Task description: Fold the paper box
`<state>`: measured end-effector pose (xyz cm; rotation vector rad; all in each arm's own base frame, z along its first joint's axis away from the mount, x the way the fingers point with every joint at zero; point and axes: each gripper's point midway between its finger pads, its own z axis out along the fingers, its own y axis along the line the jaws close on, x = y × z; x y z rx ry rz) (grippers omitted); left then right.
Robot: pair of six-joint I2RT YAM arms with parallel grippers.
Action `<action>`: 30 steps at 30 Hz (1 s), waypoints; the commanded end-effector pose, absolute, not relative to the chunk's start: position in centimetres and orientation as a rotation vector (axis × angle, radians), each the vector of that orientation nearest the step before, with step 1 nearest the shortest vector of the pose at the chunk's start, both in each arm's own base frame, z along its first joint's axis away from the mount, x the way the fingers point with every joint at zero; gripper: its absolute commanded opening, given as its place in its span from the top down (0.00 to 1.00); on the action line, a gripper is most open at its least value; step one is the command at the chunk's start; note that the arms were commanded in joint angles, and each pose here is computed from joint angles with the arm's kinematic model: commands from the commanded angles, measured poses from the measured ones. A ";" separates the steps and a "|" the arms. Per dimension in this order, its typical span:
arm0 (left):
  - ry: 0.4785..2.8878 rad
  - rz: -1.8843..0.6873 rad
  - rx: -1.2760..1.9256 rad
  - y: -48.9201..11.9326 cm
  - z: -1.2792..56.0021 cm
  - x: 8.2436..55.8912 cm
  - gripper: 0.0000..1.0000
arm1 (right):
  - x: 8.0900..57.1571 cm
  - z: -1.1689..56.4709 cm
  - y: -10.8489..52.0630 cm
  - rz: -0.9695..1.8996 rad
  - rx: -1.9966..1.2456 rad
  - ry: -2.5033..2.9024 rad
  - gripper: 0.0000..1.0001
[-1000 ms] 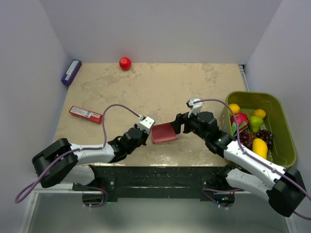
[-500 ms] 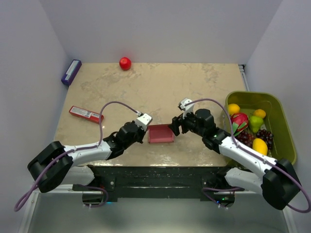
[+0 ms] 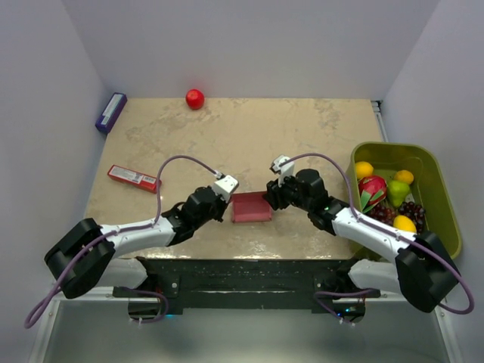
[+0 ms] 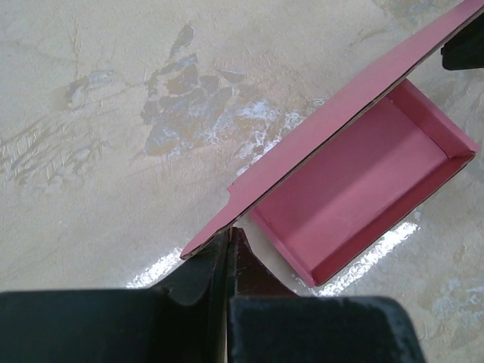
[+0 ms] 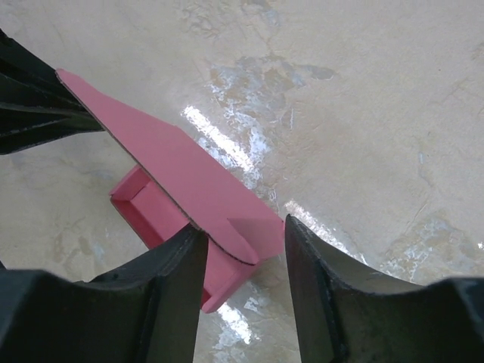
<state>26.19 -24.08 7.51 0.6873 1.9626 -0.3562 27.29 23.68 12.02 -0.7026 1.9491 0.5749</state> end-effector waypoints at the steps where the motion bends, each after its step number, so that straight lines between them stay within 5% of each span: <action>1: 1.966 -0.357 0.718 -24.5 7.8 26.6 1.00 | 28.3 13.5 24.7 0.579 -0.720 1.869 0.57; 10: 1.957 -0.419 0.620 -26.0 9.5 27.8 1.00 | 28.5 12.8 25.2 0.507 -0.678 1.883 0.99; 20: 1.932 -0.407 0.459 -28.2 11.7 31.3 1.00 | 30.4 13.7 28.8 0.354 -0.454 1.789 1.00; 30: 1.918 -0.435 0.390 -26.9 9.3 29.4 1.00 | 32.1 12.4 29.0 0.292 -0.357 1.780 1.00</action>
